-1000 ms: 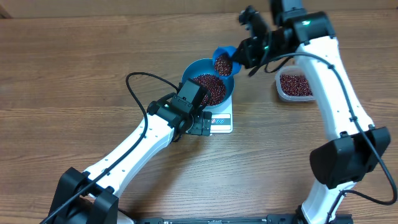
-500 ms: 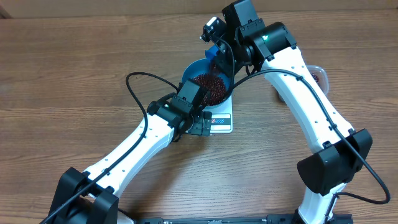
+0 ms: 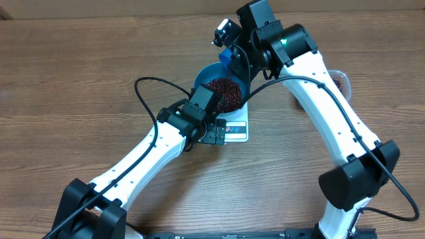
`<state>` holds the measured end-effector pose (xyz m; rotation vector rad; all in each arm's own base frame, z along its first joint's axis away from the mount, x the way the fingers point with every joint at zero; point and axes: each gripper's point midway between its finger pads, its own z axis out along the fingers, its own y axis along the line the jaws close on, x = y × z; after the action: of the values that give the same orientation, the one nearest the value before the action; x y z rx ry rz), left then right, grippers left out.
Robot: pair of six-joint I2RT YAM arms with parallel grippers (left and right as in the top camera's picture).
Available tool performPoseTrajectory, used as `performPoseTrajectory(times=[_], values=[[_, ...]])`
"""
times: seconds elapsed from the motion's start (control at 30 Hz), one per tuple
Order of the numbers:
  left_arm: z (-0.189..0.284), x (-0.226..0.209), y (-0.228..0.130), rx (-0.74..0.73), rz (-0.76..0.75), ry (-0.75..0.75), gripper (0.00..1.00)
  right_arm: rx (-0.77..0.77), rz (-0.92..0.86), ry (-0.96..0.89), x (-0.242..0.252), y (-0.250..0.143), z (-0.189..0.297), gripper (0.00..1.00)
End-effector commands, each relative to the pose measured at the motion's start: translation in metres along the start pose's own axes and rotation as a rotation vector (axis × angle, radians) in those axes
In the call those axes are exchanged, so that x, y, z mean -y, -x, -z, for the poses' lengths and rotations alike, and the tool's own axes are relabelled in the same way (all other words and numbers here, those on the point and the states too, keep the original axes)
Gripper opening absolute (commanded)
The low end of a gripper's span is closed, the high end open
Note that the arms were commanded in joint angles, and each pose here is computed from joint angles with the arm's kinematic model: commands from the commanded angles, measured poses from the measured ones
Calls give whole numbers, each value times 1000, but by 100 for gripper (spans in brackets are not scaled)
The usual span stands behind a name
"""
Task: Scoop item into bowl and weigh 150g on scale
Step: 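Tilt the blue scoop with the right gripper to pour beans into bowl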
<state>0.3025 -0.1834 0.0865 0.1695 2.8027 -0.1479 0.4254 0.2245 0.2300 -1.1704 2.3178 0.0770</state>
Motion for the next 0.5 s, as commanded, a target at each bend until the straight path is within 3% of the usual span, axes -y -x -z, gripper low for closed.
performPoseTrajectory(times=[0.0,0.47], values=[[1,-1,0,3,18,-6,100,92,15,-37,3,19,36,4],[1,-1,0,3,18,-6,99,140,-106,83,-7,23,38,4]])
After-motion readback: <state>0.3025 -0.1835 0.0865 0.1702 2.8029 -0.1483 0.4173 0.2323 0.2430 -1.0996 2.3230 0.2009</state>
